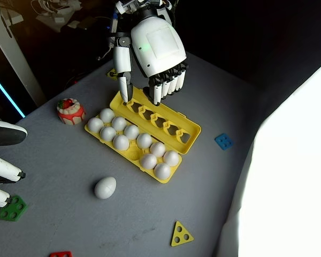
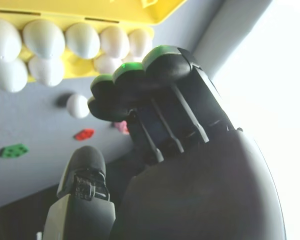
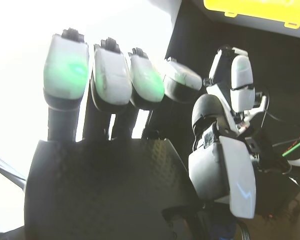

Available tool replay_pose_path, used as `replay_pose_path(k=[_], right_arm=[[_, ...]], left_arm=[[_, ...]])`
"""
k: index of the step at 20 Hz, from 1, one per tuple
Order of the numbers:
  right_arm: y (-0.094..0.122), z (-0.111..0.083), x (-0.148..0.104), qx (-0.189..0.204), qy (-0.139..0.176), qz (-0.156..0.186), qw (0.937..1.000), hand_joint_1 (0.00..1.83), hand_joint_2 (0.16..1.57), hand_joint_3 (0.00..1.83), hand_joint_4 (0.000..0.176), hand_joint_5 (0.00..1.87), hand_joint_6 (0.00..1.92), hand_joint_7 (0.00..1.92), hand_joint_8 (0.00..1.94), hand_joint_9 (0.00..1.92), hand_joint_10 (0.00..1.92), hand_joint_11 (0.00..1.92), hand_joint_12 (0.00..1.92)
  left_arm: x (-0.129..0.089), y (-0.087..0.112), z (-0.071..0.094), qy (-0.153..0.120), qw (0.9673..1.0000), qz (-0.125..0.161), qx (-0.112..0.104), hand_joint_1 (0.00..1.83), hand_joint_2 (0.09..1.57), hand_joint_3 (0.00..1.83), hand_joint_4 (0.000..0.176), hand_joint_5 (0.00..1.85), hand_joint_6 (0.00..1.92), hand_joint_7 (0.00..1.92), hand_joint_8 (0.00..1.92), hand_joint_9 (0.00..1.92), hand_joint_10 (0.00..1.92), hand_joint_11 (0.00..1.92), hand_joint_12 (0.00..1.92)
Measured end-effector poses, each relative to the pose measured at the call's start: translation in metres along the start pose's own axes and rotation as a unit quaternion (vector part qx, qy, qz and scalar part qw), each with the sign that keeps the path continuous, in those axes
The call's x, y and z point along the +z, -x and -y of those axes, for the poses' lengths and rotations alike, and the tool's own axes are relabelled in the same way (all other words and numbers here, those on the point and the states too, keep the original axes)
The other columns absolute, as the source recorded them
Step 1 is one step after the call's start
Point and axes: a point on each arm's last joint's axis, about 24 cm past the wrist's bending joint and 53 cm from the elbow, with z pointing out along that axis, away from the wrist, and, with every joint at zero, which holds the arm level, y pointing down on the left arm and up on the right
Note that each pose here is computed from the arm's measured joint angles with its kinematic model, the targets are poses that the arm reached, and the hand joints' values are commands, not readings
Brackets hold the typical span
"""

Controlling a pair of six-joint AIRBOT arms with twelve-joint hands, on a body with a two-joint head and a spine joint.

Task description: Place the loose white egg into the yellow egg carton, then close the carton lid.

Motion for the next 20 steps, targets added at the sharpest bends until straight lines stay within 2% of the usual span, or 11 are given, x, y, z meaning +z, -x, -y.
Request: replay_pose_path(k=[1,2,4,6,7,11,13,16,18,19,20], right_arm=[[-0.001,0.000,0.000,0.001,-0.001,-0.002,1.0000,0.29,1.23,0.03,0.000,0.07,0.05,0.08,0.00,0.03,0.01,0.01,0.00],[-0.001,0.001,0.000,0.001,-0.001,-0.003,1.0000,0.29,1.24,0.03,0.000,0.07,0.04,0.08,0.00,0.04,0.01,0.00,0.00],[0.002,0.000,0.000,0.001,0.001,0.003,1.0000,0.27,1.24,0.03,0.000,0.07,0.04,0.09,0.01,0.03,0.01,0.00,0.00],[0.000,0.000,0.000,0.001,0.000,0.000,1.0000,0.32,1.24,0.02,0.000,0.10,0.05,0.13,0.02,0.05,0.02,0.03,0.02],[-0.001,0.000,0.000,0.002,0.000,-0.001,1.0000,0.33,1.23,0.01,0.000,0.10,0.04,0.13,0.01,0.05,0.02,0.03,0.02],[-0.008,0.005,-0.001,0.009,-0.007,-0.008,0.9999,0.39,1.22,0.00,0.000,0.13,0.01,0.15,0.00,0.07,0.01,0.00,0.44],[-0.015,0.009,-0.002,0.009,-0.012,-0.017,0.9997,0.42,1.21,0.00,0.000,0.14,0.01,0.16,0.00,0.07,0.01,0.00,0.47],[-0.015,0.008,0.002,0.045,-0.015,-0.012,0.9988,0.46,1.20,0.00,0.000,0.14,0.01,0.16,0.00,0.07,0.01,0.00,0.47],[-0.021,0.003,0.006,0.043,-0.009,-0.018,0.9989,0.55,1.18,0.00,0.000,0.15,0.01,0.16,0.00,0.05,0.00,0.00,0.36],[-0.027,0.000,0.009,0.039,-0.005,-0.024,0.9989,0.62,1.16,0.00,0.000,0.17,0.02,0.19,0.00,0.06,0.00,0.00,0.51],[-0.033,0.000,0.012,0.042,-0.007,-0.028,0.9987,0.73,1.13,0.00,0.000,0.22,0.04,0.21,0.01,0.09,0.01,0.00,0.54]], left_arm=[[0.000,0.000,0.000,0.000,1.0000,-0.001,0.003,0.22,1.33,0.05,0.039,0.11,0.00,0.14,0.00,0.15,0.02,0.00,0.64],[0.000,0.002,0.000,0.000,1.0000,0.003,0.008,0.19,1.33,0.04,0.039,0.13,0.01,0.18,0.01,0.18,0.02,0.00,0.74],[0.001,0.002,-0.001,0.000,0.9999,0.004,0.010,0.24,1.32,0.02,0.040,0.11,0.01,0.18,0.01,0.18,0.02,0.00,0.76],[0.003,-0.005,-0.004,0.003,0.9999,-0.003,0.013,0.31,1.33,0.01,0.040,0.10,0.00,0.14,0.00,0.15,0.00,0.00,0.62],[0.003,-0.007,-0.005,0.005,0.9999,-0.007,0.012,0.29,1.33,0.01,0.035,0.11,0.01,0.16,0.01,0.17,0.01,0.00,0.69],[0.003,-0.005,-0.005,0.003,0.9999,-0.004,0.016,0.34,1.31,0.00,0.026,0.16,0.02,0.19,0.01,0.18,0.01,0.00,0.67],[0.003,-0.005,-0.005,0.003,0.9997,-0.004,0.022,0.37,1.32,0.00,0.030,0.13,0.00,0.16,0.00,0.14,0.00,0.00,0.55],[0.004,-0.004,-0.001,-0.005,0.9990,-0.002,0.044,0.35,1.32,0.00,0.036,0.14,0.01,0.17,0.01,0.16,0.01,0.00,0.64],[0.004,-0.003,0.002,-0.012,0.9985,0.000,0.054,0.33,1.32,0.00,0.037,0.13,0.00,0.18,0.00,0.17,0.01,0.00,0.66],[0.004,-0.002,0.004,-0.018,0.9984,0.002,0.053,0.34,1.32,0.00,0.031,0.16,0.01,0.18,0.00,0.17,0.01,0.00,0.68],[0.004,-0.002,0.007,-0.023,0.9983,0.003,0.053,0.33,1.32,0.00,0.031,0.14,0.00,0.18,0.00,0.18,0.01,0.00,0.70]])
